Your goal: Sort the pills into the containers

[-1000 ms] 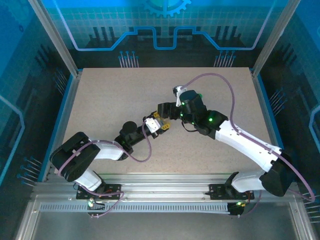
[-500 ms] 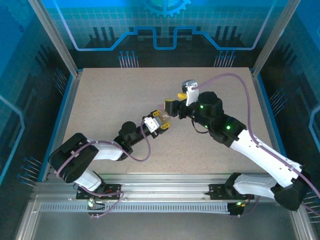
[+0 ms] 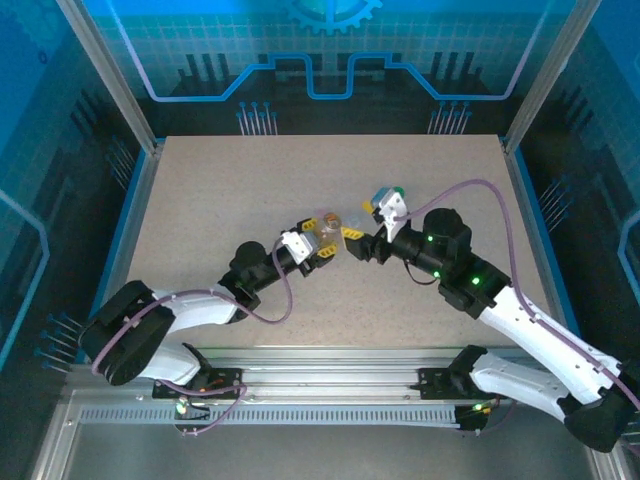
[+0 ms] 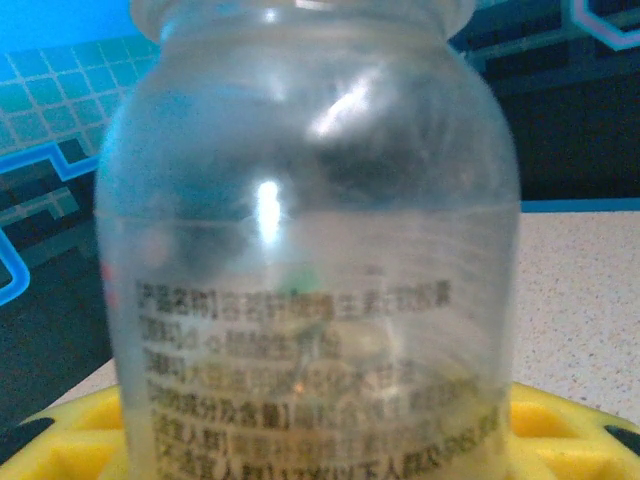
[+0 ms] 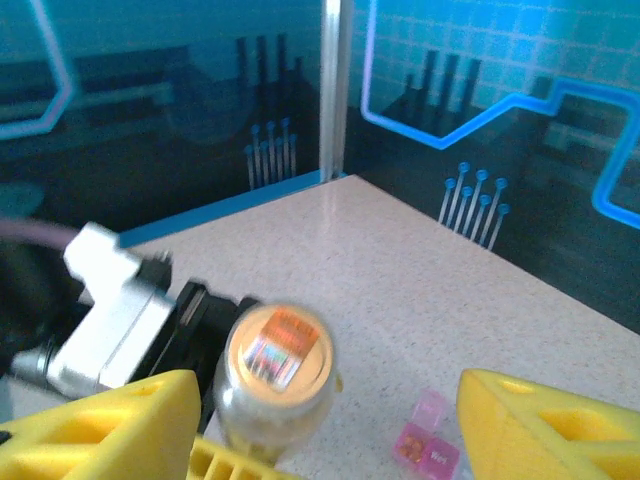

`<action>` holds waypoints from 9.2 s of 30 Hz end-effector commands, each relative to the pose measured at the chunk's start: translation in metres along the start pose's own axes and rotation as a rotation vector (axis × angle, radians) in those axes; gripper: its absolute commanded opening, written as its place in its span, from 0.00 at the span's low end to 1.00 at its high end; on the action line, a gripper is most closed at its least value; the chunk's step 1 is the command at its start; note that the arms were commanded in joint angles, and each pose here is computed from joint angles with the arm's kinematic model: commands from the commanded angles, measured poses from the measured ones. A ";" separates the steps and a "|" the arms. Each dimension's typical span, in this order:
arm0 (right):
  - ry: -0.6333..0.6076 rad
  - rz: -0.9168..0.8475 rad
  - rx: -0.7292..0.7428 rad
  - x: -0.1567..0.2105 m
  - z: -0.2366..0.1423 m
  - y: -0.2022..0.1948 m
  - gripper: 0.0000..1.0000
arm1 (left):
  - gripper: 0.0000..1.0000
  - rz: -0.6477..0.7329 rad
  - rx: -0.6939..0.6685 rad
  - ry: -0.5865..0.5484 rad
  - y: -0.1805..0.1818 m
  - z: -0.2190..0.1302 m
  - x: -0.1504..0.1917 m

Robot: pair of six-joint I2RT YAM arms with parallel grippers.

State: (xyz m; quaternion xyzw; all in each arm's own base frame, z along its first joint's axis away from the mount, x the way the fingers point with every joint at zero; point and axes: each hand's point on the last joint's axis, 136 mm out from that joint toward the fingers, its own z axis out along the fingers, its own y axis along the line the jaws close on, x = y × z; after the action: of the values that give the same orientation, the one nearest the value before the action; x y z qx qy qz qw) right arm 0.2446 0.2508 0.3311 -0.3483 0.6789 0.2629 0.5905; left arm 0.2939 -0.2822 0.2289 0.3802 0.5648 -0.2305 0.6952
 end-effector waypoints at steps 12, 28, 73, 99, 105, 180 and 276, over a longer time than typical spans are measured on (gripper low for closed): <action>-0.062 -0.255 -0.349 0.012 0.009 0.051 0.63 | 0.00 -0.052 0.103 -0.102 -0.010 -0.010 -0.029; -0.065 -0.334 -0.273 -0.013 -0.001 0.035 0.59 | 0.00 -0.065 0.165 -0.140 -0.018 -0.021 -0.029; 0.201 -0.301 -0.734 0.025 0.031 0.056 0.48 | 0.00 -0.084 0.309 -0.138 -0.035 -0.013 -0.019; 0.267 0.569 0.322 0.071 0.067 -0.034 0.47 | 0.00 0.116 0.008 -0.064 -0.004 0.003 -0.010; 0.224 0.563 0.385 0.063 0.064 -0.047 0.56 | 0.00 0.109 0.009 -0.065 -0.009 -0.002 -0.003; 0.176 -0.381 -0.804 0.050 0.014 0.051 0.40 | 0.00 -0.037 0.284 -0.185 -0.034 -0.024 -0.015; 0.030 -0.244 -0.687 -0.002 0.020 0.016 0.62 | 0.00 -0.071 0.180 -0.151 -0.024 0.005 -0.020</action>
State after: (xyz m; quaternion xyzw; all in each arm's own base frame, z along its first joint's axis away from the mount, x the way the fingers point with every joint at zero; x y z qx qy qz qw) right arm 0.2530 0.2779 0.3230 -0.5970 0.5271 0.3776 0.4724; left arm 0.2796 -0.2992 0.2389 0.3939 0.5146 -0.3194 0.6914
